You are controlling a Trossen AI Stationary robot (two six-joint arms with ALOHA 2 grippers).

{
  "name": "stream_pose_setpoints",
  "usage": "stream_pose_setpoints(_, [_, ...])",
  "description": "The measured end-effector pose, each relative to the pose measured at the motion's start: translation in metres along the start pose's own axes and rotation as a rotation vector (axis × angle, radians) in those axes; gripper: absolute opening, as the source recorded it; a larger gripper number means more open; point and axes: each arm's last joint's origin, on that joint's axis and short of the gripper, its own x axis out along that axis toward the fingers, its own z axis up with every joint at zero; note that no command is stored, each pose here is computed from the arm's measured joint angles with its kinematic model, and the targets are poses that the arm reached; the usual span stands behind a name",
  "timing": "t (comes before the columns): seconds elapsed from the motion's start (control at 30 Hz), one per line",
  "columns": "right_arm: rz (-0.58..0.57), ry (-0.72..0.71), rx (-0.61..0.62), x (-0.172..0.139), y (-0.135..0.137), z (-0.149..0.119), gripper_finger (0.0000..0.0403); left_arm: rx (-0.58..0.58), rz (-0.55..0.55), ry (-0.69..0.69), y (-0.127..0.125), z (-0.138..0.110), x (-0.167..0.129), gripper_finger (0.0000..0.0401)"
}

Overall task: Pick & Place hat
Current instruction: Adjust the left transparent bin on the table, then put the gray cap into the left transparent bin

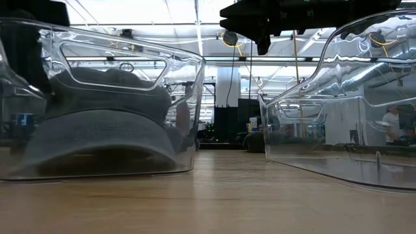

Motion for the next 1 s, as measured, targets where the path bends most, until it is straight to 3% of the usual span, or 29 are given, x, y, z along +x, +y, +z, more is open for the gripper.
stream_pose_setpoints(0.13, [0.0, 0.0, 0.0, 0.0, 0.0, 0.0, 0.01, -0.018, 0.04, -0.043, 0.003, 0.014, 0.009, 0.0011])
stream_pose_setpoints(0.23, [0.0, 0.0, 0.0, 0.0, 0.0, 0.0, 0.01, 0.004, 0.009, -0.066, 0.0, 0.024, 0.015, 0.0007])
stream_pose_setpoints(0.43, [0.0, 0.0, 0.0, 0.0, 0.0, 0.0, 0.01, 0.157, -0.076, -0.177, -0.011, 0.047, 0.021, 0.0014])
stream_pose_setpoints(0.57, [-0.001, 0.008, -0.001, 0.0, 0.0, -0.001, 0.01, 0.277, -0.084, -0.174, -0.008, 0.052, 0.022, 0.0013])
stream_pose_setpoints(0.63, [-0.001, 0.009, -0.001, 0.0, 0.0, -0.001, 0.01, 0.226, -0.097, -0.132, -0.004, 0.052, 0.022, 0.0011])
stream_pose_setpoints(0.77, [-0.002, 0.013, -0.002, 0.0, 0.0, -0.001, 0.01, 0.001, -0.094, -0.025, 0.016, 0.055, 0.02, 0.0032])
stream_pose_setpoints(0.87, [-0.002, 0.013, -0.002, 0.0, 0.0, -0.001, 0.01, -0.089, -0.064, -0.048, 0.032, 0.061, 0.015, 0.0074])
stream_pose_setpoints(1.0, [-0.001, 0.007, -0.001, 0.0, 0.0, -0.001, 0.01, -0.154, -0.118, -0.063, 0.045, 0.07, 0.011, 0.0147])
